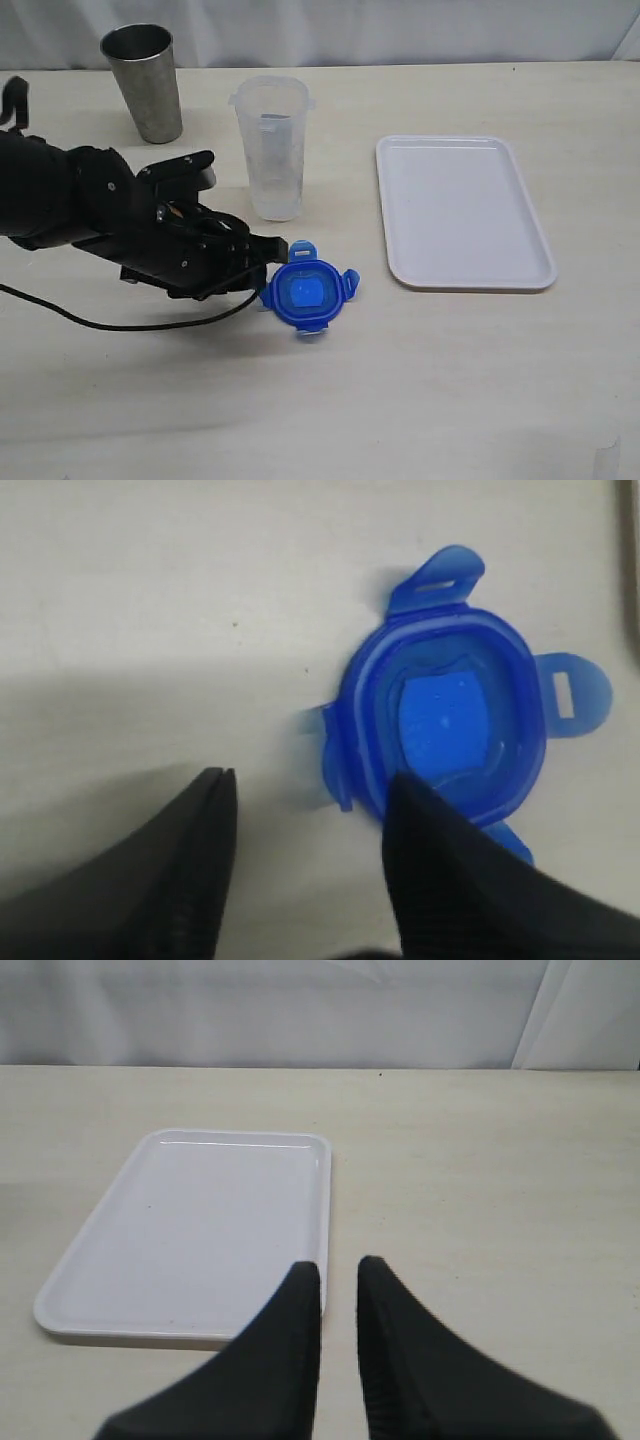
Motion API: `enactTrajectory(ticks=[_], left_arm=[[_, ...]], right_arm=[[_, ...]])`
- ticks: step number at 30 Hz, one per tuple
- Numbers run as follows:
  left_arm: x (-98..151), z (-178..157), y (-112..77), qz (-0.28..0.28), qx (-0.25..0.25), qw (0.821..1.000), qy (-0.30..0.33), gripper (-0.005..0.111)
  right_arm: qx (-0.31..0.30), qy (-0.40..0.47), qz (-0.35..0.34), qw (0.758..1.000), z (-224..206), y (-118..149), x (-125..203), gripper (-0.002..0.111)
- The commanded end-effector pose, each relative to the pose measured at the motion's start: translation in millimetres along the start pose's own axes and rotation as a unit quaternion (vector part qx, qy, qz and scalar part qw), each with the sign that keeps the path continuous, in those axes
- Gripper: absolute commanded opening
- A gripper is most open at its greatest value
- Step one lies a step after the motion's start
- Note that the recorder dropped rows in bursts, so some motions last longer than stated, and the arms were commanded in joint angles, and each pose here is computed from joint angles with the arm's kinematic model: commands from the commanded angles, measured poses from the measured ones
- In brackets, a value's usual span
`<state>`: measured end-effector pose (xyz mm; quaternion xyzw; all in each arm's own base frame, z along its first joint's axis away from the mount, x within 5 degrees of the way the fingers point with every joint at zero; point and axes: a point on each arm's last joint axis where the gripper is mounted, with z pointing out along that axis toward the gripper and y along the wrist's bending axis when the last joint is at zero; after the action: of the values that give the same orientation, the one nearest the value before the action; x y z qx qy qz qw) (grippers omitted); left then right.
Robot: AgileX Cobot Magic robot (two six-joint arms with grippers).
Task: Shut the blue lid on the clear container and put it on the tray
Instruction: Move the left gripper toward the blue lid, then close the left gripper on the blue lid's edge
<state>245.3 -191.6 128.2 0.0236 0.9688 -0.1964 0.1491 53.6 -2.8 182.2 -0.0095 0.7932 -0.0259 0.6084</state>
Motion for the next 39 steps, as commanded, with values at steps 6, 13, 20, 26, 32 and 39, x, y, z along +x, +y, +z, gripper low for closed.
enactTrajectory(ticks=[6, 13, 20, 26, 32, 39], left_arm=[[6.7, 22.2, -2.0, -0.035, -0.011, 0.999, -0.012, 0.04], [10.3, 23.7, -15.1, -0.018, -0.004, 0.999, -0.045, 0.04], [13.5, 24.2, -19.2, -0.01, -0.002, 0.999, -0.044, 0.04], [13.3, 24.2, -19.2, -0.018, -0.001, 0.999, -0.045, 0.04], [13.6, 26.6, -18.0, -0.018, -0.004, 0.999, -0.045, 0.04], [18.3, 38.6, -12.1, -0.023, -0.019, 0.999, -0.03, 0.04]], right_arm=[[-0.001, -0.002, 0.003, 1.0, -0.2, 0.2, 0.1, 0.014], [-0.001, -0.002, 0.003, 1.0, -0.2, 0.2, 0.1, 0.014], [-0.001, -0.002, 0.003, 1.0, -0.2, 0.2, 0.1, 0.014], [-0.001, -0.002, 0.003, 1.0, -0.2, 0.2, 0.1, 0.014], [-0.001, -0.002, 0.003, 1.0, -0.2, 0.2, 0.1, 0.014], [-0.001, -0.002, 0.003, 1.0, -0.2, 0.2, 0.1, 0.014]])
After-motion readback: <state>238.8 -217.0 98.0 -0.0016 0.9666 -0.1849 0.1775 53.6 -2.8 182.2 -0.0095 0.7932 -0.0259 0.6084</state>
